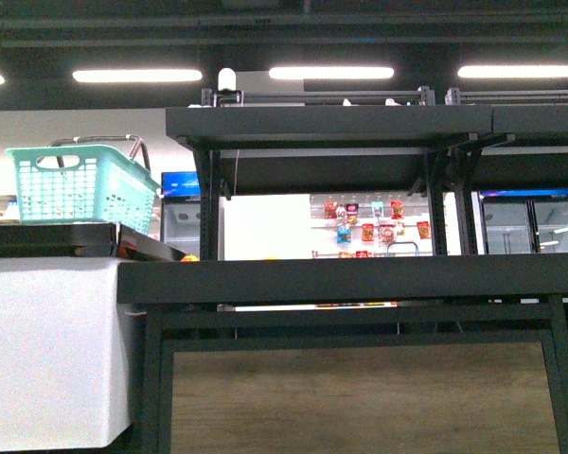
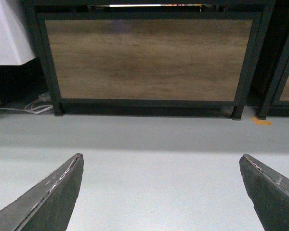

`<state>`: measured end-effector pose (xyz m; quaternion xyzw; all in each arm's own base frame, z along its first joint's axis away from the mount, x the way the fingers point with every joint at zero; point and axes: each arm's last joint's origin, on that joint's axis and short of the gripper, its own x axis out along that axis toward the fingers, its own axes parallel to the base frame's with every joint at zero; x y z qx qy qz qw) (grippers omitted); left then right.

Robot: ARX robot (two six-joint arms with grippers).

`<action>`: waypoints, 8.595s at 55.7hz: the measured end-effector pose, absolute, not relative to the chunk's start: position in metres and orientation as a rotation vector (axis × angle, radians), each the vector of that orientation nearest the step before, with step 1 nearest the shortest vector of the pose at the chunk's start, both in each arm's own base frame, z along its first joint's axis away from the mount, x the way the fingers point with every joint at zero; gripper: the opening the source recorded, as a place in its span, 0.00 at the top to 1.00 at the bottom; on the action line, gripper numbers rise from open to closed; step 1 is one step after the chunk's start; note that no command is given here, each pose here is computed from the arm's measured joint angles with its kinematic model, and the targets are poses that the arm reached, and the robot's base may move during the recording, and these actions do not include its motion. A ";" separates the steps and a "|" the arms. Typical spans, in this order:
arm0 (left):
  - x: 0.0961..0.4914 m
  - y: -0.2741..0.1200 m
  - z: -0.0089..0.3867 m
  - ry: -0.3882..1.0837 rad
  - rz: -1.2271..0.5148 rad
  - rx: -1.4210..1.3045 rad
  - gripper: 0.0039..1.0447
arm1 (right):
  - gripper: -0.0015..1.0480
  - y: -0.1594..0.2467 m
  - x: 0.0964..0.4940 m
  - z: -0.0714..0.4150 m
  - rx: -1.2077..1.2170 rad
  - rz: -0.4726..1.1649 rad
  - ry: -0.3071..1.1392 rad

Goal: Pick lemon from shelf

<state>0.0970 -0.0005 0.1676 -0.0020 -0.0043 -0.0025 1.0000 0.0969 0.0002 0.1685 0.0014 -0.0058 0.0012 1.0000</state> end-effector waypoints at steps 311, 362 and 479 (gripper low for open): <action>0.097 0.000 0.168 -0.009 -0.004 -0.004 0.07 | 0.07 0.000 0.097 0.168 0.003 0.002 -0.011; 0.106 -0.001 0.176 0.188 -0.020 -0.372 0.07 | 0.07 0.000 0.097 0.168 0.003 0.003 -0.011; 0.401 0.213 0.283 0.104 0.268 -1.355 0.27 | 0.07 0.000 0.097 0.168 0.003 0.002 -0.011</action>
